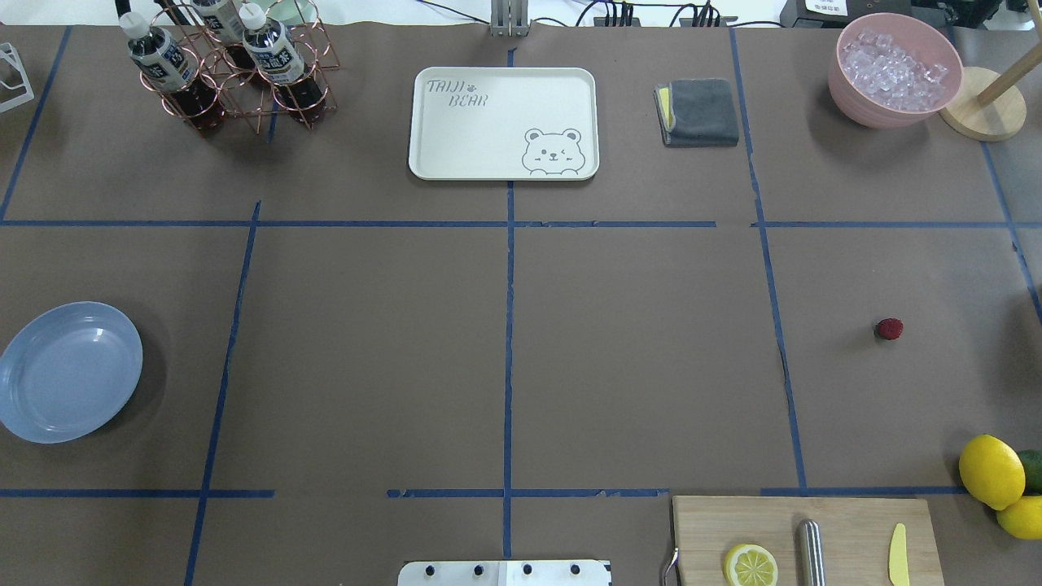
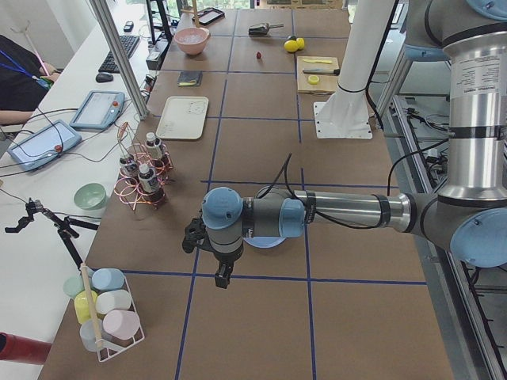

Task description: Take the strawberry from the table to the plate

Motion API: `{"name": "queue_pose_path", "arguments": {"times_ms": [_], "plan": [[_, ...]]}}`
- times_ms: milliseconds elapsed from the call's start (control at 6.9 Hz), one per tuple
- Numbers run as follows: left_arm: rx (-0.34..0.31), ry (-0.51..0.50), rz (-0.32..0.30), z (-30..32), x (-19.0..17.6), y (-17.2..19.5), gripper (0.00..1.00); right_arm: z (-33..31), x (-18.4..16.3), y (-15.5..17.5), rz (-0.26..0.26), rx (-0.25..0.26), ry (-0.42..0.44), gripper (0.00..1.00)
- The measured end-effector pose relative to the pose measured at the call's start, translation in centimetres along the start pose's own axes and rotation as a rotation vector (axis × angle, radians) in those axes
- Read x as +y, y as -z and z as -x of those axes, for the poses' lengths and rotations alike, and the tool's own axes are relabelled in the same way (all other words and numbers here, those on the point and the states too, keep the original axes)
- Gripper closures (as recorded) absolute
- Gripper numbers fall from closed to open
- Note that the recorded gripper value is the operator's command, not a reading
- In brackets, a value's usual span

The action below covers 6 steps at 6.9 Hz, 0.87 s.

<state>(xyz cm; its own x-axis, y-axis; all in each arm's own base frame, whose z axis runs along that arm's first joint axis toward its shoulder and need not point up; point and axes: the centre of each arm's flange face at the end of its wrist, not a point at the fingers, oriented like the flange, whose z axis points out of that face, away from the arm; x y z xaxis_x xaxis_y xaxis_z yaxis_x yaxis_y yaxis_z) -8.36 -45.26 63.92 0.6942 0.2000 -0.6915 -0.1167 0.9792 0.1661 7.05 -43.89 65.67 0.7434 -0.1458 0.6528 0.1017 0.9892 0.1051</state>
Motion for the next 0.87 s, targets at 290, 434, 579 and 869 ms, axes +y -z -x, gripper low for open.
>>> {"name": "queue_pose_path", "arguments": {"times_ms": [290,434,579,869], "plan": [[0.002,0.0,0.003,0.1,0.1,-0.2,0.0,0.0,-0.1,0.1,-0.001,0.001,0.001,0.0],[-0.001,-0.005,0.0,0.1,0.1,-0.2,0.0,0.1,-0.2,0.1,-0.003,0.001,0.005,0.0],[-0.008,-0.022,-0.015,0.0,0.0,-0.1,0.0,0.2,-0.4,0.2,-0.017,0.003,0.022,0.0],[-0.024,-0.083,-0.072,-0.4,-0.7,0.3,0.0,0.9,-1.3,0.8,-0.086,-0.006,0.081,0.0]]}}
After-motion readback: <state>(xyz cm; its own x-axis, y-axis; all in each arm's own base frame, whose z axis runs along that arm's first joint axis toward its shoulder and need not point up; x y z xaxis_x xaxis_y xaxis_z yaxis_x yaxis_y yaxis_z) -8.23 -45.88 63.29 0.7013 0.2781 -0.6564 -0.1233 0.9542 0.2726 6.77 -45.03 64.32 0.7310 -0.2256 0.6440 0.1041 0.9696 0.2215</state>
